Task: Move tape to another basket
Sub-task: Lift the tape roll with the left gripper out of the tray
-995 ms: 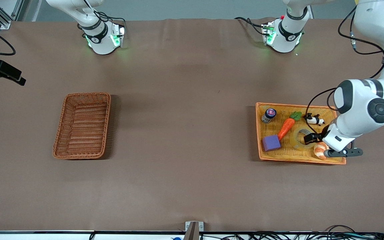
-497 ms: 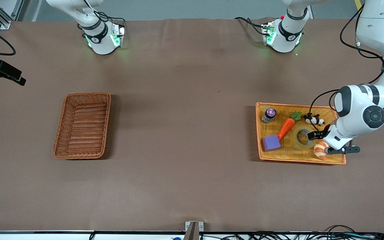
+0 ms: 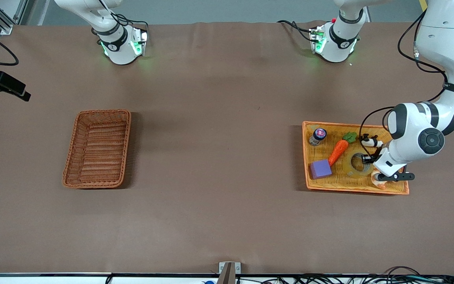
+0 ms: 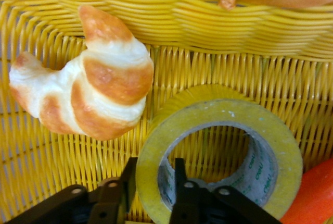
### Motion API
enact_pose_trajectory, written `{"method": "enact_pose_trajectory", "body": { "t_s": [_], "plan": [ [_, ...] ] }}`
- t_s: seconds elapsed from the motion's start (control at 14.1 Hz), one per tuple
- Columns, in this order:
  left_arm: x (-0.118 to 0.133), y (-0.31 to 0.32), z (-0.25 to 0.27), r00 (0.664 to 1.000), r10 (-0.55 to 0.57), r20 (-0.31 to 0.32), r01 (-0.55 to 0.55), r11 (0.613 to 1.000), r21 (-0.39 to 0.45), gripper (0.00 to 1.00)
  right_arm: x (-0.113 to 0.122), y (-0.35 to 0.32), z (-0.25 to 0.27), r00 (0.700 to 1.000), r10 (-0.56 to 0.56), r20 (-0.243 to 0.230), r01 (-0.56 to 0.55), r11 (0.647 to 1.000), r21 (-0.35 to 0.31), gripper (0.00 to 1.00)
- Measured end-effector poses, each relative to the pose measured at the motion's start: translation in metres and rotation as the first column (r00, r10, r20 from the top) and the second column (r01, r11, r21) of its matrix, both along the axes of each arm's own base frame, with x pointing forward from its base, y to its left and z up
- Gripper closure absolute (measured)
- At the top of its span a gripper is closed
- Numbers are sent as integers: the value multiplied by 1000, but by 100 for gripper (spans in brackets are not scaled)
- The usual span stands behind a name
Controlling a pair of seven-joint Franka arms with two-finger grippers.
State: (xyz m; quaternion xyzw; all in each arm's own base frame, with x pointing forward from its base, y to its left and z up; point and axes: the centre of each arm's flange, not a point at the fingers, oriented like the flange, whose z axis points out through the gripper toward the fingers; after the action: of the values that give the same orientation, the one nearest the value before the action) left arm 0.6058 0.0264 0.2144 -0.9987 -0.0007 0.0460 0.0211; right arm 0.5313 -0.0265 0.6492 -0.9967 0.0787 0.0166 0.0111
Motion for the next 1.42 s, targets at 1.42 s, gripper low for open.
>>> {"method": "enact_pose_trajectory", "body": {
  "t_s": [1.42],
  "plan": [
    [-23, -409, 134, 995, 10, 103, -4, 998, -61, 79, 0, 0, -5, 1000, 1, -10, -1, 1000, 1, 0]
  ]
}}
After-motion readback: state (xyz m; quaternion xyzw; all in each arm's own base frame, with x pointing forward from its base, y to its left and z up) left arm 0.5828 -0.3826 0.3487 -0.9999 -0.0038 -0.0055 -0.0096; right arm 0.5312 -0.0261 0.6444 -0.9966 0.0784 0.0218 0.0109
